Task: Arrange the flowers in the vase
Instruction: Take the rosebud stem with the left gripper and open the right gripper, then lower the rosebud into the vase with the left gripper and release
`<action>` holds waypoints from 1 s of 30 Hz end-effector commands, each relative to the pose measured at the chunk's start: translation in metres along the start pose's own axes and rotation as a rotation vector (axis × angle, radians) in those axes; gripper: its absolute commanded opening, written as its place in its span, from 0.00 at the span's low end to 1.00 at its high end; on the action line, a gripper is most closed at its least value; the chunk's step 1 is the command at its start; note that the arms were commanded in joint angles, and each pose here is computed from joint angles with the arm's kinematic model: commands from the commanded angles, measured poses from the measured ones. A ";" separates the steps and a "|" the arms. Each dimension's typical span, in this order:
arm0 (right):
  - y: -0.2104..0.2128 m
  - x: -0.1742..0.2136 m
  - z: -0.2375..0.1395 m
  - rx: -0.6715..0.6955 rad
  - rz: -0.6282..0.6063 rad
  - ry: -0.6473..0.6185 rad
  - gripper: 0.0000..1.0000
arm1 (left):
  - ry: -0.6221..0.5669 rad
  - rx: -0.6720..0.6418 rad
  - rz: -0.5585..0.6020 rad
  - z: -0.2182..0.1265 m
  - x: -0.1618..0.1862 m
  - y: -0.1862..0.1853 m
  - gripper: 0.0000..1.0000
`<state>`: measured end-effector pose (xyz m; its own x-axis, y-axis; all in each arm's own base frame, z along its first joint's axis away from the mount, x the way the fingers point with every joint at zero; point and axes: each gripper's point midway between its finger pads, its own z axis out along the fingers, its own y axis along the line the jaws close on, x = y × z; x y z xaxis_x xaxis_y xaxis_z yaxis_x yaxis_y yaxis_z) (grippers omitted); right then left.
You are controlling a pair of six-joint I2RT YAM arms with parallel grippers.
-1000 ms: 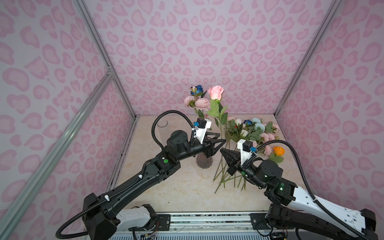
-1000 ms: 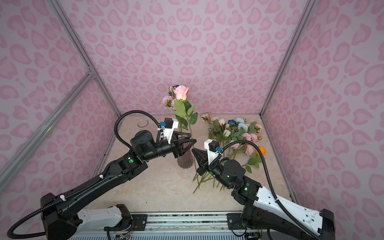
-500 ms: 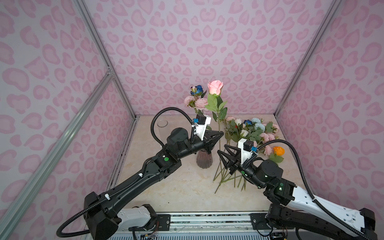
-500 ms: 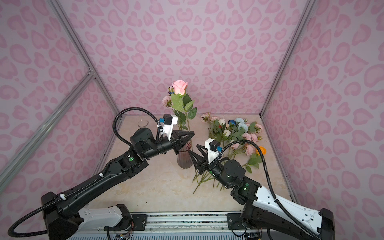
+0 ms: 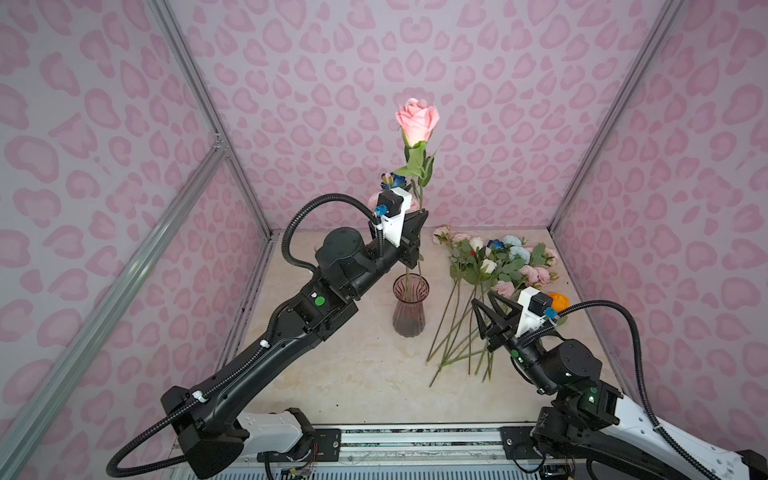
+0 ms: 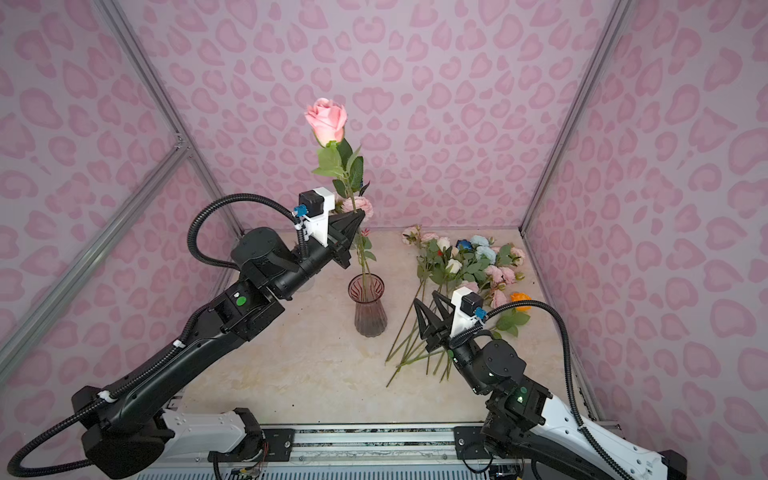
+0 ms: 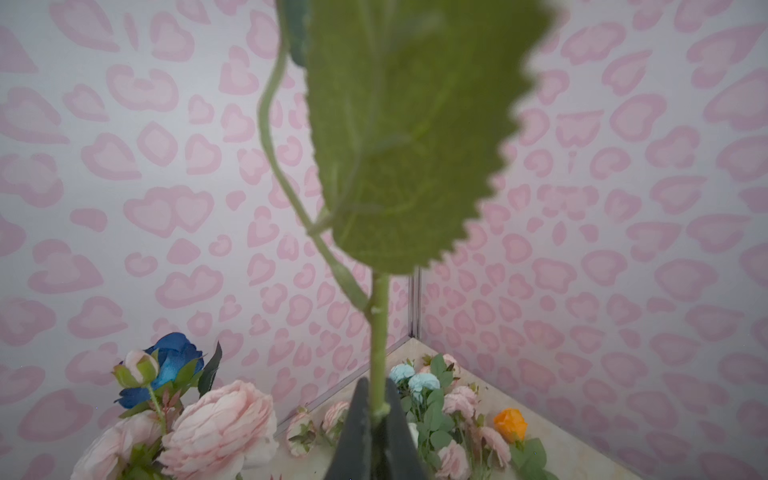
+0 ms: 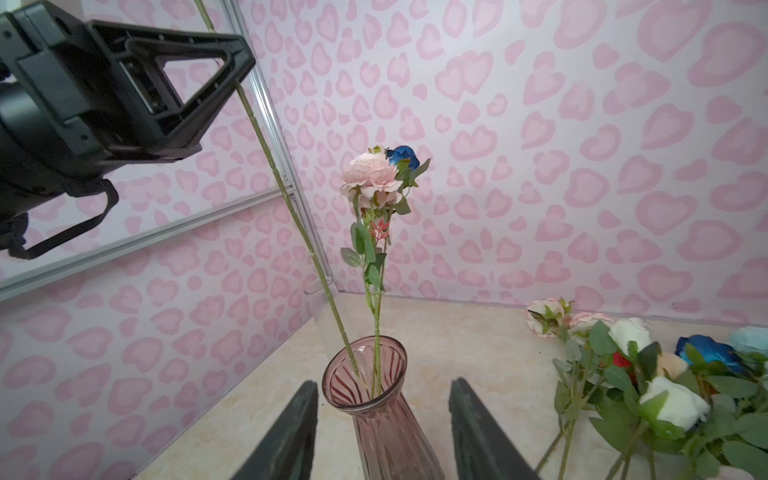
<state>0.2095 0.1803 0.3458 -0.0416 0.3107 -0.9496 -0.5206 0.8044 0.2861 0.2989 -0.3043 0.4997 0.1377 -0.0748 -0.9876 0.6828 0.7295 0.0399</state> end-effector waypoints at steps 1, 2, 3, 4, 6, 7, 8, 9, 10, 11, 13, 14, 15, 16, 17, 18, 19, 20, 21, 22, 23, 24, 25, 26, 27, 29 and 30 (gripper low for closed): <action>-0.008 0.004 -0.002 0.031 -0.014 0.016 0.52 | 0.025 -0.047 0.081 0.009 0.015 0.008 0.04; -0.009 0.004 -0.003 0.033 -0.012 0.016 0.52 | 0.034 -0.055 0.075 0.012 0.021 0.009 0.04; -0.010 0.005 -0.003 0.035 -0.010 0.019 0.52 | 0.045 -0.054 0.072 0.015 0.027 0.009 0.04; -0.011 0.005 -0.003 0.034 -0.009 0.021 0.52 | 0.064 -0.050 0.079 0.018 0.035 0.008 0.03; -0.012 0.006 -0.004 0.035 -0.007 0.022 0.52 | 0.087 -0.053 0.079 0.021 0.047 0.009 0.04; -0.013 0.007 -0.005 0.038 -0.006 0.023 0.52 | 0.100 -0.053 0.078 0.023 0.055 0.008 0.04; -0.015 0.007 -0.005 0.043 -0.004 0.023 0.52 | 0.113 -0.048 0.086 0.024 0.062 0.007 0.04; -0.017 0.008 -0.005 0.049 -0.003 0.024 0.52 | 0.129 -0.044 0.092 0.025 0.069 0.006 0.03; -0.018 0.010 -0.006 0.051 0.000 0.026 0.52 | 0.148 -0.047 0.086 0.026 0.077 0.007 0.03; -0.019 0.011 -0.005 0.054 0.001 0.028 0.52 | 0.167 -0.049 0.079 0.027 0.085 0.007 0.03; -0.022 0.014 -0.005 0.065 0.004 0.034 0.52 | 0.216 -0.045 0.053 0.025 0.109 0.005 0.03; -0.024 0.016 -0.005 0.072 0.007 0.039 0.52 | 0.236 -0.038 0.038 0.024 0.119 0.004 0.03; -0.026 0.016 -0.004 0.078 0.011 0.039 0.52 | 0.256 -0.034 0.025 0.022 0.129 0.002 0.05; -0.027 0.018 -0.004 0.080 0.013 0.045 0.52 | 0.276 -0.024 0.011 0.021 0.140 0.000 0.06; -0.028 0.018 -0.003 0.081 0.015 0.047 0.52 | 0.295 -0.019 0.000 0.019 0.148 -0.002 0.08; -0.029 0.020 -0.002 0.084 0.015 0.052 0.52 | 0.317 -0.012 -0.011 0.018 0.157 -0.003 0.10; -0.030 0.021 -0.002 0.090 0.015 0.056 0.52 | 0.343 -0.006 -0.021 0.016 0.167 -0.005 0.11; -0.031 0.021 -0.001 0.093 0.016 0.058 0.52 | 0.366 -0.001 -0.030 0.014 0.176 -0.007 0.12; -0.031 0.022 -0.001 0.094 0.018 0.061 0.52 | 0.380 -0.002 -0.038 0.012 0.182 -0.007 0.13; -0.032 0.023 0.000 0.094 0.022 0.065 0.52 | 0.388 -0.006 -0.046 0.010 0.186 -0.006 0.14; -0.032 0.024 0.001 0.092 0.024 0.066 0.52 | 0.398 -0.005 -0.052 0.008 0.191 -0.007 0.16; -0.031 0.024 0.001 0.091 0.026 0.067 0.52 | 0.401 -0.003 -0.056 0.006 0.192 -0.008 0.19; -0.031 0.024 0.002 0.092 0.026 0.068 0.52 | 0.408 0.002 -0.058 0.005 0.194 -0.009 0.21; -0.032 0.025 0.002 0.093 0.026 0.072 0.52 | 0.412 0.005 -0.059 0.004 0.194 -0.009 0.22; -0.032 0.025 0.003 0.093 0.028 0.072 0.52 | 0.415 0.002 -0.060 0.003 0.195 -0.009 0.22; -0.031 0.025 0.003 0.092 0.029 0.073 0.52 | 0.416 -0.006 -0.062 0.000 0.194 -0.008 0.22; -0.032 0.025 0.003 0.093 0.028 0.074 0.52 | 0.416 -0.013 -0.062 -0.001 0.194 -0.006 0.22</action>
<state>0.2281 0.1627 0.3147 -0.1110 0.2941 -0.9493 -0.4309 0.8465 0.3126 0.3230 -0.3261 0.2995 -0.2126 0.1889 -0.9587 0.6770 0.7360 -0.0051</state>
